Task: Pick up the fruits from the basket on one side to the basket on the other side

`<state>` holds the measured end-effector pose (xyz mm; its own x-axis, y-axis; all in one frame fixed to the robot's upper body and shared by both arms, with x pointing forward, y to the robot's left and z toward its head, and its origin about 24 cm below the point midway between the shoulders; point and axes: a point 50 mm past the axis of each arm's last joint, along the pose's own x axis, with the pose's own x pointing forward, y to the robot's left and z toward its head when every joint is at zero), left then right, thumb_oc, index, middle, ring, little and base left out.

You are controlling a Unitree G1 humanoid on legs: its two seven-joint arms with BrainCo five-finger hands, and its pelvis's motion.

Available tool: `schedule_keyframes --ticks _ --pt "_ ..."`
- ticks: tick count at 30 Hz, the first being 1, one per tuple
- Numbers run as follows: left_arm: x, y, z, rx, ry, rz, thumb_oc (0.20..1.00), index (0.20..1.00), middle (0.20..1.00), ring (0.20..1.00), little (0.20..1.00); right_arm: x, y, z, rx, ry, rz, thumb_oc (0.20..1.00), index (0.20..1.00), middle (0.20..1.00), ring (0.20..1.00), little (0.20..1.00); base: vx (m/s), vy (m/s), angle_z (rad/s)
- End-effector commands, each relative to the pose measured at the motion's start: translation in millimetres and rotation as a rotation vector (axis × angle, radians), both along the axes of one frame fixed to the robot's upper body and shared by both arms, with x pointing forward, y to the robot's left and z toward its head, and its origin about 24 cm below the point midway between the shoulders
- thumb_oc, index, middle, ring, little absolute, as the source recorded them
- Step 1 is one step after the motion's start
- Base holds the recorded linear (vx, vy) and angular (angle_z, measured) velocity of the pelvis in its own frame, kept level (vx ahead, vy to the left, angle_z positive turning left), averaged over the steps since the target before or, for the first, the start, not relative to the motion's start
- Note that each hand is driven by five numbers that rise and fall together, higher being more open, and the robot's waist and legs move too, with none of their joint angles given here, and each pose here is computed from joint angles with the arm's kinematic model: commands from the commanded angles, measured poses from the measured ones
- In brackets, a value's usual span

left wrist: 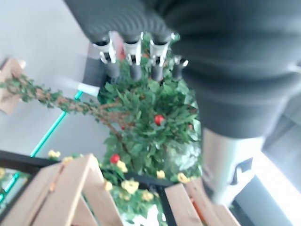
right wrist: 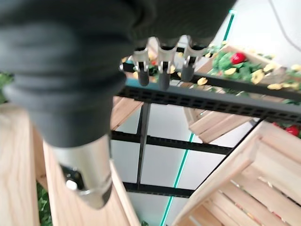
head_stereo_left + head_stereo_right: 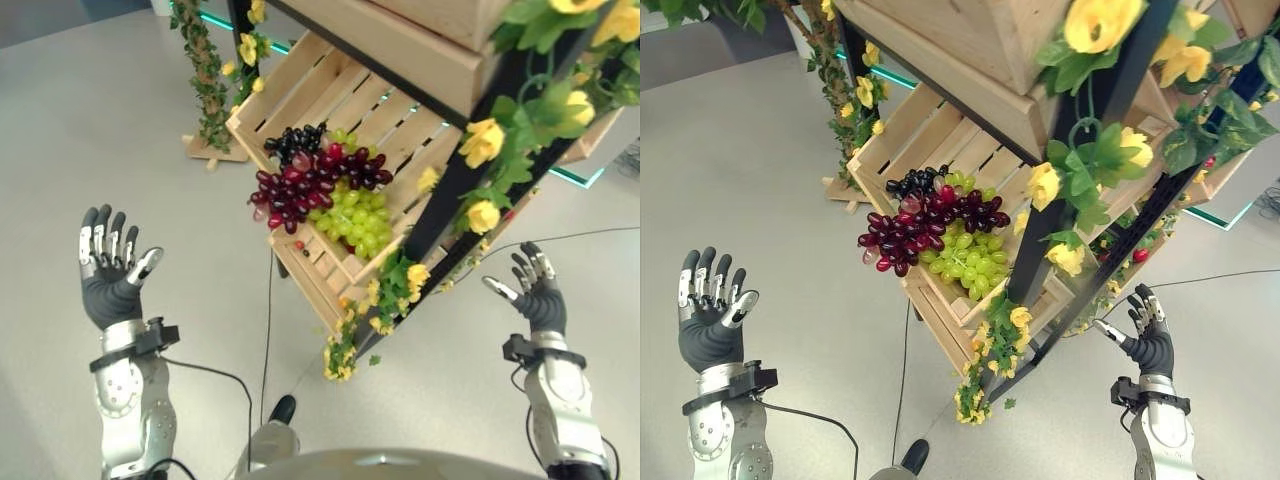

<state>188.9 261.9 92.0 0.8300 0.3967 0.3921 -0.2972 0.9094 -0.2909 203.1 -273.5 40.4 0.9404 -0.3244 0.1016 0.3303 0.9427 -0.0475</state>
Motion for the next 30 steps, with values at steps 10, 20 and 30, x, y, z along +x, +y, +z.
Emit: schedule_keyframes --ticks 10,20,30 --pt "5.7 1.5 -50.0 0.110 0.293 -0.080 1.000 1.000 1.000 1.000 1.000 7.0 -15.2 35.4 -0.077 -0.163 -0.052 1.000 1.000 1.000 1.000 1.000 0.00 -0.006 0.06" --pt "5.6 -11.0 -41.5 0.168 0.272 -0.176 1.000 1.000 1.000 1.000 1.000 13.3 -11.3 20.3 -0.066 -0.091 -0.044 1.000 1.000 1.000 1.000 1.000 -0.01 0.106 -0.47" --pt "12.2 3.0 -22.4 0.212 0.196 -0.074 1.000 1.000 1.000 1.000 1.000 5.9 -15.2 5.4 -0.060 -0.018 -0.081 1.000 1.000 1.000 1.000 1.000 -0.08 0.238 -0.91"
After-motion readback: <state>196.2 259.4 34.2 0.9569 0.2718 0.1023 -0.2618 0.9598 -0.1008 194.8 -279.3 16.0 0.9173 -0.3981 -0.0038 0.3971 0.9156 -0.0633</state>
